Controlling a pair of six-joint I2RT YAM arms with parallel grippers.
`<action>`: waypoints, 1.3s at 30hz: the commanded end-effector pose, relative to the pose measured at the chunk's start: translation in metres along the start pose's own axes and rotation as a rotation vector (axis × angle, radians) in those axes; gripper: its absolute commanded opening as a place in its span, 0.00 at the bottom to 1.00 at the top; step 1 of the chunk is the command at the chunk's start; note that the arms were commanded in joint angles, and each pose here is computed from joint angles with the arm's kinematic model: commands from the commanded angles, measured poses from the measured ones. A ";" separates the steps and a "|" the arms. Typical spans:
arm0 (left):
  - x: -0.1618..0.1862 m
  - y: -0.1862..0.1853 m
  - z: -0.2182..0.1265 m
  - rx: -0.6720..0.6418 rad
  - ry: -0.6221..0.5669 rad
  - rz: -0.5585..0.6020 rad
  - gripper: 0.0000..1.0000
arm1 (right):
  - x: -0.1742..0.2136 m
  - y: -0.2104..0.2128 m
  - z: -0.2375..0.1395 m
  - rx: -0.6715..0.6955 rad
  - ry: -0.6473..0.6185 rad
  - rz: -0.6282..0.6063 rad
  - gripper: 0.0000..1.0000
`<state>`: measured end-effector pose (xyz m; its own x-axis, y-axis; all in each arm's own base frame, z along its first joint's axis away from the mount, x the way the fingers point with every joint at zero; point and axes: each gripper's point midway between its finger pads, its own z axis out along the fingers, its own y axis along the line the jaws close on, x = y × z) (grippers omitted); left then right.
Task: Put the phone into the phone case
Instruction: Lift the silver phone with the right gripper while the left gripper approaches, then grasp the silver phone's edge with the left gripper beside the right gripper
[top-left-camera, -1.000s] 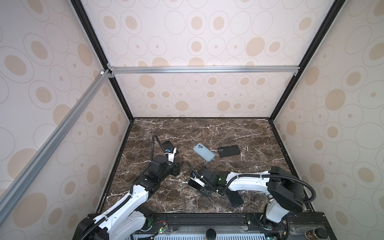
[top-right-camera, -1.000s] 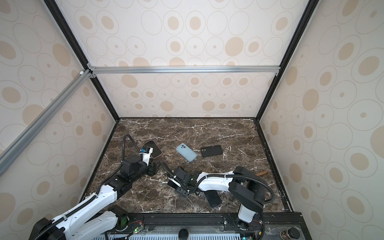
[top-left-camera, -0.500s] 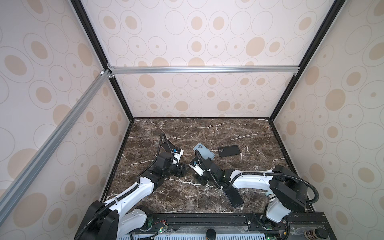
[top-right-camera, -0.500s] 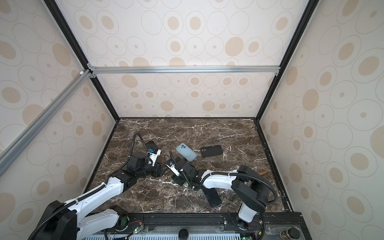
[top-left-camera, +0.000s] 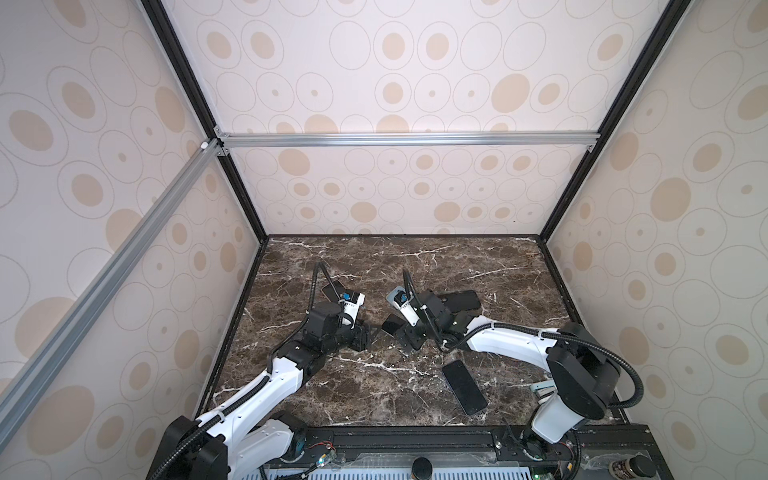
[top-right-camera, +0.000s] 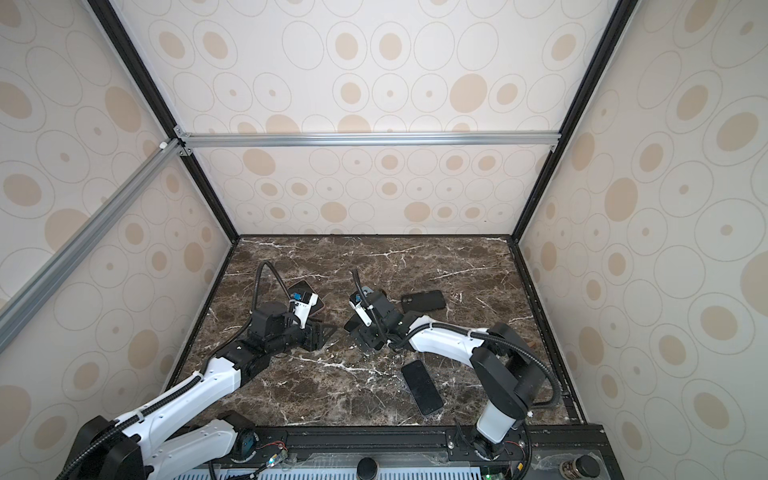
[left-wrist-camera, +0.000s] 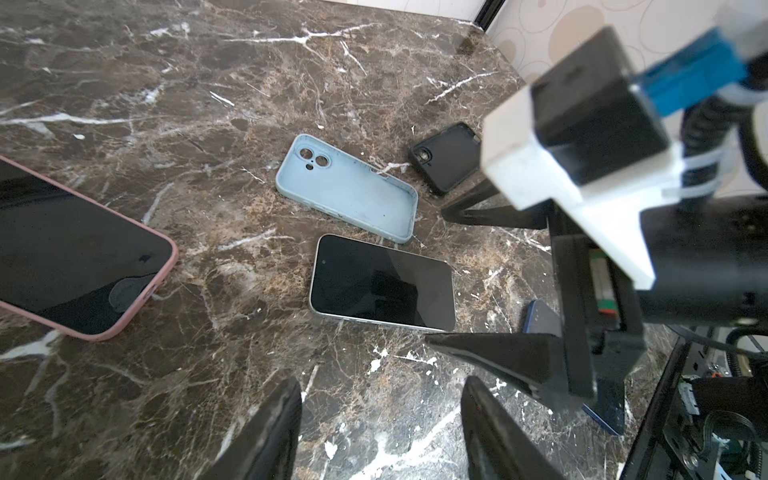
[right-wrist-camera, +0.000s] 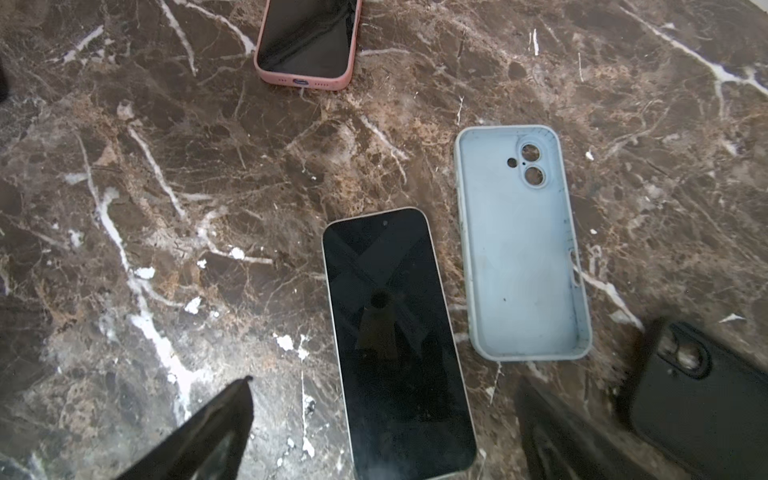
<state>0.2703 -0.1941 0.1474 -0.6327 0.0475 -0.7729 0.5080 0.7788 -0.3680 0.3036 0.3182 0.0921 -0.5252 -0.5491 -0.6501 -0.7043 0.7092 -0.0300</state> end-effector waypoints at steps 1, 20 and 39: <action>-0.008 0.000 -0.003 -0.009 -0.024 0.005 0.62 | 0.031 -0.006 0.011 -0.003 0.172 0.032 0.99; -0.004 0.001 0.002 -0.008 0.002 -0.001 0.62 | 0.048 -0.003 0.033 -0.082 0.363 0.061 0.94; -0.003 0.001 0.002 -0.005 0.007 0.000 0.62 | 0.066 0.001 0.056 -0.077 0.526 -0.002 0.85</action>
<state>0.2712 -0.1937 0.1413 -0.6453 0.0535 -0.7620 0.4991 0.7848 -0.3675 0.3081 0.3139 0.0217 -0.6898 -0.6726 -0.2679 -0.7070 0.7055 0.0492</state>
